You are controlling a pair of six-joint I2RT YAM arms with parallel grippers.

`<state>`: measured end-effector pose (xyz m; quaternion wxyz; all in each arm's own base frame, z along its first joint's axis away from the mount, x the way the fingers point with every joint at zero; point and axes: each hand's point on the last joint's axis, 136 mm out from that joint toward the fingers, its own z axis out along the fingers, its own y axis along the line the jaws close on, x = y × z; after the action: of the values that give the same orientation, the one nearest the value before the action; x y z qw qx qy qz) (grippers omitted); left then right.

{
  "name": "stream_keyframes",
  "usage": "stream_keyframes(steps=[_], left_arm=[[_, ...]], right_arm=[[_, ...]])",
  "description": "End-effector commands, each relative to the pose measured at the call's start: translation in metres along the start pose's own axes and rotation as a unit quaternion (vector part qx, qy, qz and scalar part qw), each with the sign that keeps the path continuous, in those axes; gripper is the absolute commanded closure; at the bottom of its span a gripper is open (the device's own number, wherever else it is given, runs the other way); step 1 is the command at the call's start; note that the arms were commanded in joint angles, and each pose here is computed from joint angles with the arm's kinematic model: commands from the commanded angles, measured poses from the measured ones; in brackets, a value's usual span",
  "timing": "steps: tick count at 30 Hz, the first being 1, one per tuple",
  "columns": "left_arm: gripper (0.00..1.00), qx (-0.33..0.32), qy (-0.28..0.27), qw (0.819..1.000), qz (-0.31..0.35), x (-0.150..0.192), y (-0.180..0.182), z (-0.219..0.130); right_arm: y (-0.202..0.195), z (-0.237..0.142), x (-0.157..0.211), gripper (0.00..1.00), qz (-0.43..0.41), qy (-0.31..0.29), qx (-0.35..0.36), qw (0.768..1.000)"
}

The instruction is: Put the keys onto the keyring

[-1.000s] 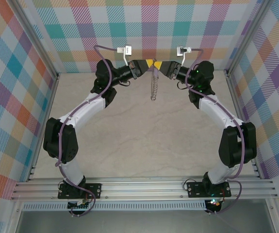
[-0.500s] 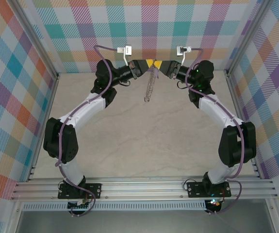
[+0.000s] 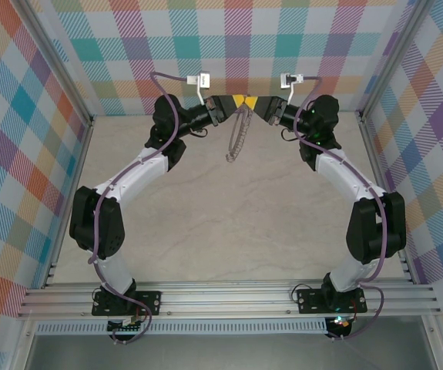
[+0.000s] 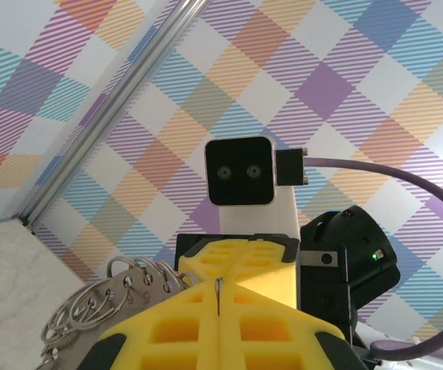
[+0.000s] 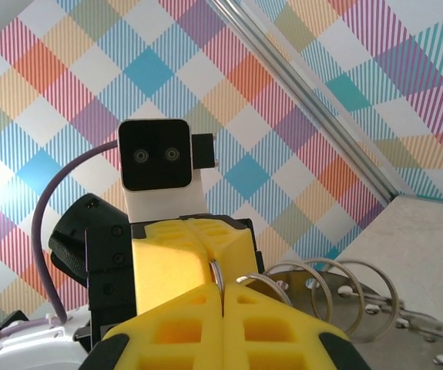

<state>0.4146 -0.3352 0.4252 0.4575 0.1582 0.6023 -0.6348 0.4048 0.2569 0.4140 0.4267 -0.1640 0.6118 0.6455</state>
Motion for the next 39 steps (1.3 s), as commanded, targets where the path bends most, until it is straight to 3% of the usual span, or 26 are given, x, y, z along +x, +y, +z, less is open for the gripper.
stream_keyframes(steps=[1, 5, 10, 15, 21, 25, 39], left_arm=[[0.97, 0.007, 0.007, 0.999, 0.035, -0.004, -0.016, 0.003], [0.72, -0.021, 0.03, 0.997, 0.069, -0.008, -0.018, -0.002], [0.63, -0.035, 0.073, 0.992, 0.096, -0.008, -0.016, -0.007], [0.62, -0.026, 0.122, 0.988, 0.096, -0.004, -0.01, -0.007], [0.72, 0.001, 0.165, 0.981, 0.098, 0.007, -0.01, -0.008], [0.72, -0.005, 0.188, 0.977, 0.103, 0.015, -0.006, -0.01], [0.72, 0.01, 0.208, 0.974, 0.085, 0.024, 0.005, -0.012]], right_arm=[[0.014, 0.0, -0.002, 1.0, -0.04, 0.018, -0.014, 0.999], [0.009, -0.006, 0.007, 1.0, -0.053, 0.06, -0.008, 0.997], [0.013, -0.01, 0.019, 1.0, -0.079, 0.112, -0.01, 0.991], [0.016, -0.014, 0.025, 1.0, -0.092, 0.14, -0.005, 0.986], [0.011, -0.014, 0.026, 1.0, -0.086, 0.147, -0.007, 0.985], [0.009, -0.014, 0.026, 1.0, -0.082, 0.147, -0.01, 0.986], [0.008, -0.014, 0.026, 1.0, -0.077, 0.147, -0.014, 0.986]])
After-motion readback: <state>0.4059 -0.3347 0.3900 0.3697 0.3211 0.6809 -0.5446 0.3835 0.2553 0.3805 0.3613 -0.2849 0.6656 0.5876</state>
